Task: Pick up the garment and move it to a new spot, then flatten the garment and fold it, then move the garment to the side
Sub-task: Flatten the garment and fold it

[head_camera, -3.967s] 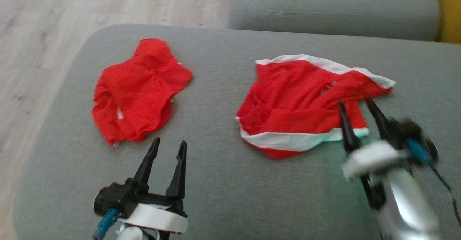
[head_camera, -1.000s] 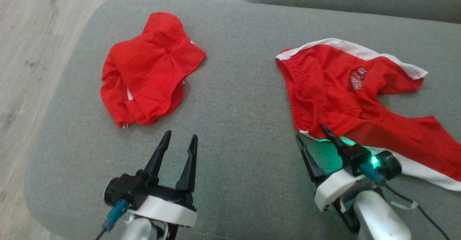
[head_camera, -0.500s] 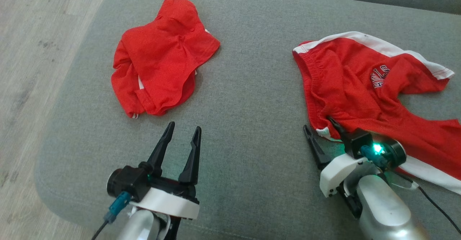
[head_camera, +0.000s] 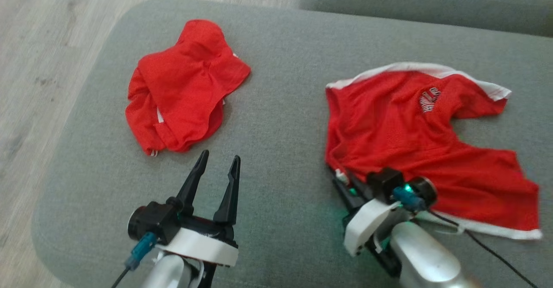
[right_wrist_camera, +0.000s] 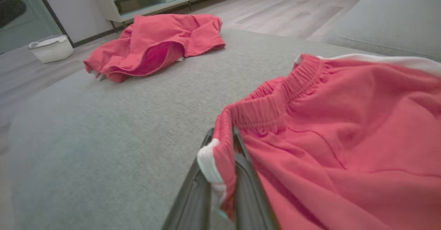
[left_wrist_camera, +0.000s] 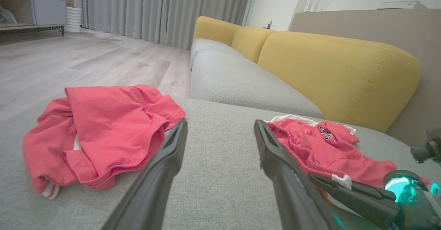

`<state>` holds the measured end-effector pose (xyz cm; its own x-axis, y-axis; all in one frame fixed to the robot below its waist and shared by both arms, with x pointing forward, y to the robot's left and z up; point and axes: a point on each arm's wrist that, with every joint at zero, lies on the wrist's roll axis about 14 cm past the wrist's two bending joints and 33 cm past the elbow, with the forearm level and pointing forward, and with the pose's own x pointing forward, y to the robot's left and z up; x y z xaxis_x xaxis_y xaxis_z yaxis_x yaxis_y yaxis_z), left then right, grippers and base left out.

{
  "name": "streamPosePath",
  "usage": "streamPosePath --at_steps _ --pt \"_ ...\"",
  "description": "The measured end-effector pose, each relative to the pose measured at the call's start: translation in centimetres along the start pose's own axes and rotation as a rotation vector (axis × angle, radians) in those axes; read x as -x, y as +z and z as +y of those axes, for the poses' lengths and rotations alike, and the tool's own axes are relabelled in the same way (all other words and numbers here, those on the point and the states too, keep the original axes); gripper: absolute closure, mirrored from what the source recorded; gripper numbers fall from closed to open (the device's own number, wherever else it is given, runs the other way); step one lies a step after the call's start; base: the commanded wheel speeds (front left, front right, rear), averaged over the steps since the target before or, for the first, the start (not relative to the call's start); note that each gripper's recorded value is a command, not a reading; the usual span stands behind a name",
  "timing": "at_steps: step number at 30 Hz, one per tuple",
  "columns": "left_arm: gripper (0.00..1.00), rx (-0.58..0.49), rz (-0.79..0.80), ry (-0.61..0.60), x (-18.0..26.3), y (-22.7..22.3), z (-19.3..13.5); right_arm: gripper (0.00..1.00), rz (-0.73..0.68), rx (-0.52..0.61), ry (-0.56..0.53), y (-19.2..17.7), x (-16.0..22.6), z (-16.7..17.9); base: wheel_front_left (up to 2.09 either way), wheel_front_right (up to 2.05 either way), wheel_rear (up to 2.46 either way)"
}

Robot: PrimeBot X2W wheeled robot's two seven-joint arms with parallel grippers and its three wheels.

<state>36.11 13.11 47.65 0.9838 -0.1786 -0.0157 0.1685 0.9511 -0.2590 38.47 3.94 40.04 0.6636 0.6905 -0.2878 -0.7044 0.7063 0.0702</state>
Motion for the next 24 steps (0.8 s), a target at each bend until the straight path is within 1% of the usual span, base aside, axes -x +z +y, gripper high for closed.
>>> streamPosePath --at_steps 2,3,4,6,9,11,14,17,20,22,24 --pt "0.00 -0.001 -0.006 -0.008 0.1 0.2 -0.3 1.00 -0.010 -0.011 0.028 0.4 0.2 1.2 0.00 0.00 0.00" --pt "0.00 -0.001 -0.009 -0.012 0.2 0.2 -0.4 0.75 -0.016 -0.014 0.037 0.6 0.3 1.6 0.00 0.00 0.00" --pt "0.00 -0.001 -0.010 -0.015 0.2 0.3 -0.5 0.00 -0.020 -0.016 0.043 0.8 0.4 1.9 0.00 0.00 0.00" --pt "0.00 -0.001 -0.014 -0.022 0.3 0.4 -0.8 0.00 -0.029 -0.019 0.042 1.1 0.7 2.0 0.00 0.00 0.00" --pt "0.00 0.003 -0.011 -0.029 0.8 0.2 -1.2 0.00 -0.060 -0.068 0.012 1.9 1.3 1.6 0.00 0.00 0.00" --pt "0.00 0.008 -0.004 -0.033 1.1 -0.1 -1.4 0.00 -0.087 -0.102 -0.026 2.4 1.9 0.7 0.00 0.00 0.00" --pt "0.00 0.011 -0.002 -0.039 1.3 -0.3 -1.7 0.00 -0.138 -0.126 -0.098 3.4 3.1 -1.3 0.00 0.00 0.00" --pt "0.00 0.008 -0.014 -0.059 0.9 0.1 -2.2 0.00 -0.184 -0.131 -0.196 3.9 5.3 -4.1 0.00 0.00 0.00" --pt "0.00 0.003 -0.012 -0.094 0.5 0.1 -3.2 0.00 -0.216 -0.134 -0.340 3.6 8.5 -7.6 0.00 0.00 0.00" --pt "0.00 0.004 0.000 -0.116 0.4 -0.3 -3.9 0.00 -0.225 -0.137 -0.434 2.9 10.9 -9.5 0.00 0.00 0.00" --pt "0.00 0.005 0.009 -0.139 0.2 -0.6 -4.6 0.00 -0.200 -0.142 -0.514 1.3 13.2 -10.5 0.00 0.00 0.00"
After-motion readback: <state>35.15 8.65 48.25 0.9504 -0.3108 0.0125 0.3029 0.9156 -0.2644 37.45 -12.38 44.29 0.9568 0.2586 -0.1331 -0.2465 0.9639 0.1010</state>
